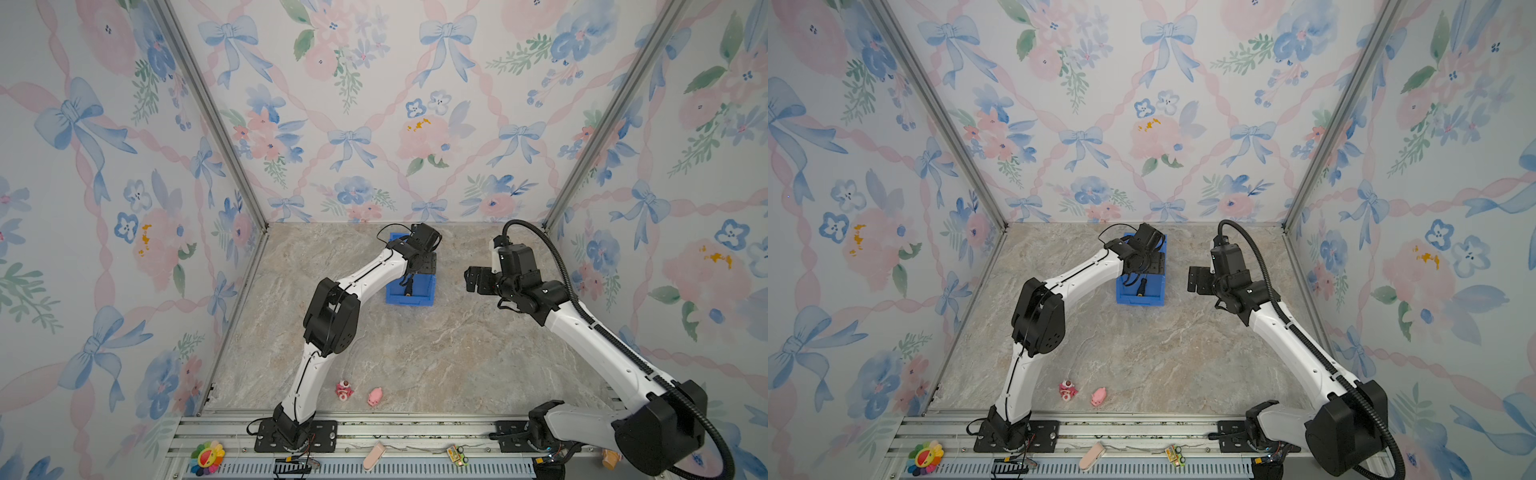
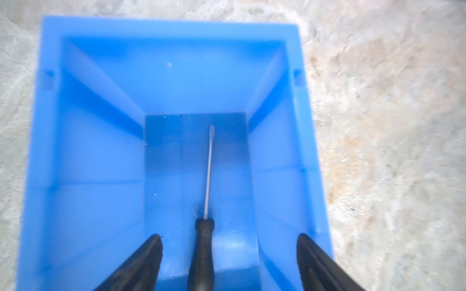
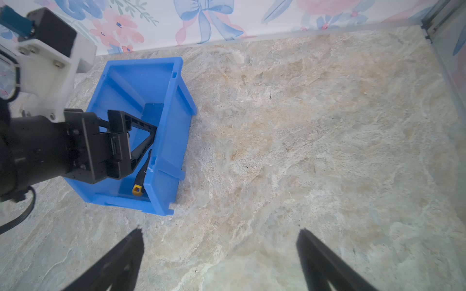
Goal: Put the screwdriver in the bin
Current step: Place the screwdriver in the bin.
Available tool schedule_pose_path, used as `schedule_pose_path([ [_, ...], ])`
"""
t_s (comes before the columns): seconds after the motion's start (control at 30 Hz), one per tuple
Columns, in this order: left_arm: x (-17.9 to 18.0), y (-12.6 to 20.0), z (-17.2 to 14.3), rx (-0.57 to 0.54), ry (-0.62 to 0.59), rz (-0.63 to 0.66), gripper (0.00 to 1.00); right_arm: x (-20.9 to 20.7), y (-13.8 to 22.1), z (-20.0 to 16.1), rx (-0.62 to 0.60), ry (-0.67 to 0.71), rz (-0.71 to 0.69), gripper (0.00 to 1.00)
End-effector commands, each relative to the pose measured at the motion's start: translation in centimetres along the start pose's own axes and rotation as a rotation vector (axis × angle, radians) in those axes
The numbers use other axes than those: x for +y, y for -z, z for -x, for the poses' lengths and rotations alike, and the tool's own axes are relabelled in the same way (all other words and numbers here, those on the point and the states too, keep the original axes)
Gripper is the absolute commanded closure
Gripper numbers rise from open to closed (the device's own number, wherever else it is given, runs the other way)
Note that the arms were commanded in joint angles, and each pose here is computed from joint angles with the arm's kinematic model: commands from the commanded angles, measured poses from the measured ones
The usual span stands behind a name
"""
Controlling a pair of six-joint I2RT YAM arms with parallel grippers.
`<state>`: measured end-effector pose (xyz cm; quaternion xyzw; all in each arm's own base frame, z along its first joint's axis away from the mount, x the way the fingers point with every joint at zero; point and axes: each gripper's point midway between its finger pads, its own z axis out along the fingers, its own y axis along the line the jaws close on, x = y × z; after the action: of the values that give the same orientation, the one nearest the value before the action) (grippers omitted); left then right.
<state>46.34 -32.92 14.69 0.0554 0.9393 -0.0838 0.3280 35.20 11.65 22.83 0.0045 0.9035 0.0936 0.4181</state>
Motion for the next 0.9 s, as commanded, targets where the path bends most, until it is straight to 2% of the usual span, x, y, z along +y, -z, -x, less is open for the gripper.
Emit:
schedule_pose_path([
  [0.0, 0.0, 4.6, 0.8, -0.055, -0.066, -0.005, 0.10, -1.5, 1.5, 0.0, -0.029, -0.024, -0.003, 0.03],
  [0.17, 2.7, 7.8, -2.2, -0.075, -0.142, 0.045, 0.02, -4.3, 2.1, -1.2, -0.043, -0.048, -0.054, 0.03],
  [0.37, 8.8, 9.8, -6.4, -0.116, -0.177, 0.159, 0.02, -8.6, 1.8, -3.9, -0.033, -0.080, -0.167, 0.03],
  [0.5, 14.3, 10.4, -8.1, -0.146, -0.099, 0.325, 0.02, -11.5, 1.8, -5.6, -0.073, -0.062, -0.298, 0.03],
  [0.63, 18.8, 11.0, -9.6, -0.159, -0.055, 0.430, 0.02, -13.1, 1.2, -7.3, -0.115, -0.053, -0.291, 0.03],
  [0.87, 23.2, 13.1, -10.3, -0.284, 0.024, 0.440, 0.02, -15.3, 0.6, -9.9, -0.070, -0.066, -0.342, 0.03],
])
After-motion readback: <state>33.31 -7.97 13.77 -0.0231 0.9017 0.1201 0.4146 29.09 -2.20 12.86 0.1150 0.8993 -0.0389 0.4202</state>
